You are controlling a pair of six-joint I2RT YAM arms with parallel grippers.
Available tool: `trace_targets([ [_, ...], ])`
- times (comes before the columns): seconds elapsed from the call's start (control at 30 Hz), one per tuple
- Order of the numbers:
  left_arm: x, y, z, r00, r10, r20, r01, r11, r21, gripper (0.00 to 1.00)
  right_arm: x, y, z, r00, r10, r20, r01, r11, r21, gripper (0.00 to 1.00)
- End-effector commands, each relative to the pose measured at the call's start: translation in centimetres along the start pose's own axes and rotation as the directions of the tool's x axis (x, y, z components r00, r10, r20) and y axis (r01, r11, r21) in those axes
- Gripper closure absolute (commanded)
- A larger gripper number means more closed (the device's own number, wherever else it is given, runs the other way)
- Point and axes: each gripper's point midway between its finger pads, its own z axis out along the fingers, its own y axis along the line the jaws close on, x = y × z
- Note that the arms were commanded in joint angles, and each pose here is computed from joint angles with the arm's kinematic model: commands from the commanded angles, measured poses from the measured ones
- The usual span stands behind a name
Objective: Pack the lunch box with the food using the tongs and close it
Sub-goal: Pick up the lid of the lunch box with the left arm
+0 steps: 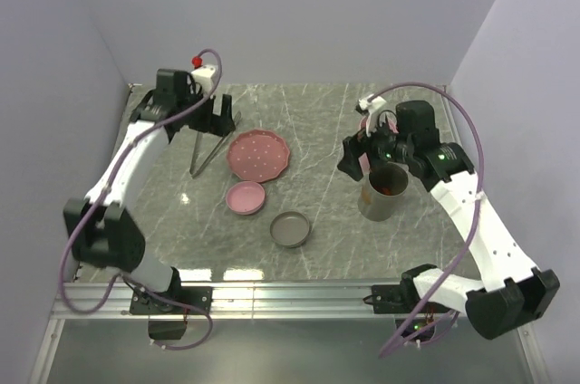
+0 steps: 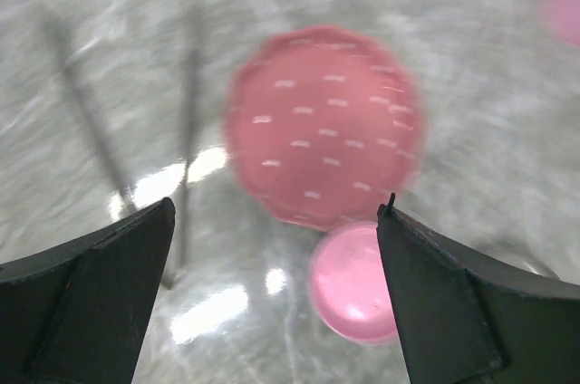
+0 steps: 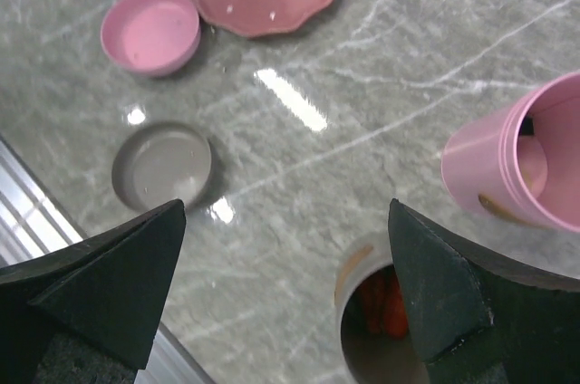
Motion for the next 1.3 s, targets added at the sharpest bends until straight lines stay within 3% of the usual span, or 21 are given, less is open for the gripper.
trace_targets([
  [0.0,-1.8,-6.3,-4.2,0.958,0.153,0.241,-0.221,0.932,0.286,0.01,1.3,0.4,-1.8,0.997,-0.074,-0.027,0.074,0.997,0.0,0.0],
  [0.13,1.4,-10.0,-6.0,0.893,0.314,0.323,-0.43,0.809,0.402,0.04,1.8,0.3,-3.3,0.997,-0.072,-0.032,0.073,0.996,0.045,0.0],
  [0.23,6.1,-13.4,-6.3,0.823,0.471,0.317,-0.567,0.648,0.509,0.08,1.6,-1.8,-4.8,0.999,-0.043,-0.019,0.046,0.982,0.183,0.0],
  [0.33,9.5,-15.3,-5.8,0.767,0.574,0.287,-0.619,0.544,0.566,0.12,1.8,-2.4,-6.1,1.0,-0.002,0.005,0.0,0.975,0.224,0.0],
  [0.37,11.3,-16.4,-5.3,0.715,0.632,0.3,-0.658,0.462,0.595,0.12,1.9,-2.7,-6.4,1.0,0.015,0.015,-0.018,0.973,0.23,0.0],
  [0.43,14.1,-16.9,-5.0,0.66,0.704,0.262,-0.668,0.391,0.633,0.15,2.2,-3.3,-7.3,0.998,0.052,0.038,-0.059,0.968,0.244,0.0],
  [0.47,16.0,-17.9,-4.7,0.586,0.755,0.294,-0.696,0.283,0.66,0.16,2.3,-3.5,-7.5,0.997,0.065,0.04,-0.073,0.965,0.251,0.0],
  [0.53,18.2,-18.4,-4.6,0.503,0.807,0.308,-0.709,0.182,0.681,0.2,2.4,-3.9,-7.9,0.993,0.102,0.056,-0.113,0.962,0.249,0.0],
  [0.57,19.7,-19.3,-4.5,0.449,0.825,0.344,-0.714,0.1,0.693,0.21,2.4,-3.9,-8.0,0.992,0.11,0.068,-0.124,0.961,0.246,0.0],
  [0.67,21.1,-20.7,-3.4,0.379,0.84,0.388,-0.728,0.013,0.685,0.26,2.5,-4.3,-8.3,0.985,0.149,0.084,-0.166,0.956,0.241,0.0],
  [0.93,25.0,-22.6,-1.8,0.306,0.868,0.391,-0.669,-0.097,0.737,0.41,2.4,-4.6,-8.7,0.983,0.162,0.089,-0.18,0.949,0.26,0.0],
  [1.27,28.8,-24.2,-0.8,0.293,0.889,0.351,-0.632,-0.096,0.769,0.58,2.4,-4.9,-8.5,0.982,0.168,0.086,-0.185,0.946,0.265,0.0],
])
